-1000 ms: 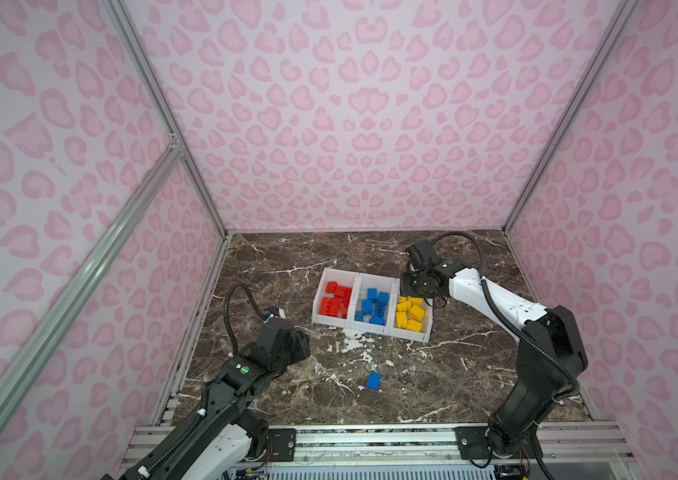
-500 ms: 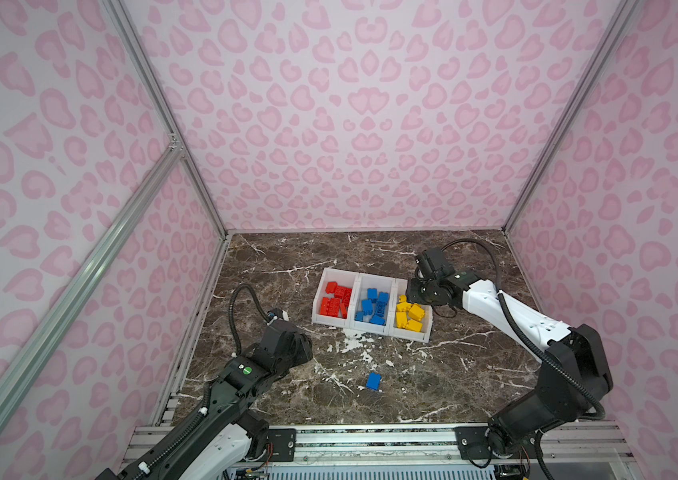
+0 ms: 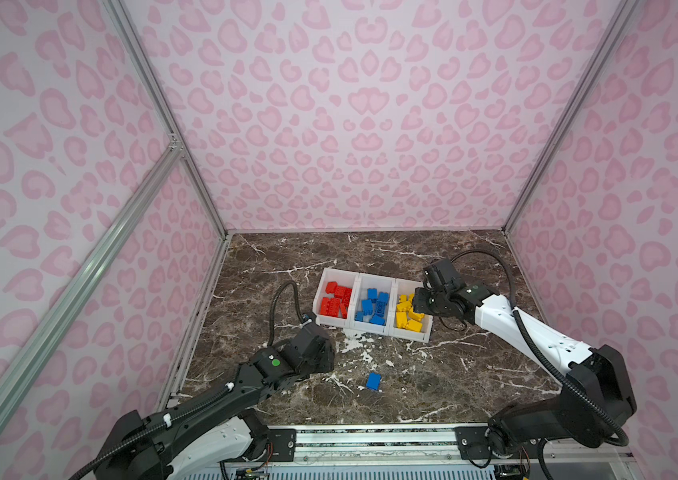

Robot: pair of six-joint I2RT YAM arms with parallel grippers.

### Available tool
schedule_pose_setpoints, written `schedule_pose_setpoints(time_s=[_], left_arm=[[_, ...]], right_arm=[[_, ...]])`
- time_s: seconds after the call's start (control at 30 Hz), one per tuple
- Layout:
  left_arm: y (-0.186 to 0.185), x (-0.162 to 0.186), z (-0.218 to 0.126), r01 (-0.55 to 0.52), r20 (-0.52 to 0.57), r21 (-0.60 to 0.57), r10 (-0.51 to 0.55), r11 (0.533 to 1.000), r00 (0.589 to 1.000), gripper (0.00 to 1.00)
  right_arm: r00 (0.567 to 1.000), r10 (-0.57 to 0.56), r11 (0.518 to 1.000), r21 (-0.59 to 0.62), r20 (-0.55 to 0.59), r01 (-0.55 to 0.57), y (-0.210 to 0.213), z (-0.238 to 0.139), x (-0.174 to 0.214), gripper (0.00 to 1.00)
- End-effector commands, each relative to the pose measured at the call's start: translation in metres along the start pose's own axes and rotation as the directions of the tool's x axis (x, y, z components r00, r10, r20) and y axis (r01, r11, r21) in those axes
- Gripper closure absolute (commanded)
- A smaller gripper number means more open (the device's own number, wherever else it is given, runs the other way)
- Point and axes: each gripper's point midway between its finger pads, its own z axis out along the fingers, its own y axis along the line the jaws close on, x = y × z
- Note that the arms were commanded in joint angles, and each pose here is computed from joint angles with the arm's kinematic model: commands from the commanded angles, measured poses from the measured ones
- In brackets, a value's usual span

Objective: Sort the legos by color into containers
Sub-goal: 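Grasp the last blue brick on the table with the left gripper, then carry the blue brick into the middle compartment and open the left gripper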

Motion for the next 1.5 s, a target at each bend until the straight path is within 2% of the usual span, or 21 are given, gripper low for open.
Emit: schedule_pose_setpoints(time_s=[0.0,0.23,0.5,0.73,0.97,1.23,1.47], left_arm=[[-0.028,-0.001,0.006,-0.087,0.005,0.027,0.087,0.996,0.996,0.4],[-0.077,0.03,0.027,-0.332,-0.101,0.037,0.334,0.943,0.937,0.39],[-0.105,0.057,0.046,-0.424,-0.173,0.089,0.433,0.901,0.884,0.39],[-0.113,0.072,0.06,-0.449,-0.223,0.109,0.462,0.887,0.858,0.4],[-0.112,0.077,0.068,-0.458,-0.245,0.1,0.469,0.883,0.849,0.44],[-0.111,0.08,0.077,-0.466,-0.258,0.089,0.472,0.88,0.843,0.6],[-0.113,0.078,0.078,-0.475,-0.251,0.084,0.48,0.876,0.841,0.68]], right_arm=[[1.0,0.015,1.0,0.008,0.011,-0.016,-0.002,0.0,0.001,0.43],[1.0,0.021,1.0,0.014,0.014,-0.021,-0.006,-0.002,0.003,0.43],[1.0,0.026,0.999,0.022,0.009,-0.027,-0.012,-0.003,0.01,0.42],[1.0,0.027,0.999,0.023,0.008,-0.027,-0.013,-0.004,0.013,0.42],[0.999,0.032,0.999,0.025,0.005,-0.032,-0.015,-0.002,0.016,0.42],[0.999,0.036,0.999,0.028,0.01,-0.036,-0.017,-0.004,0.017,0.42],[0.999,0.036,0.999,0.032,0.016,-0.037,-0.019,-0.008,0.017,0.42]])
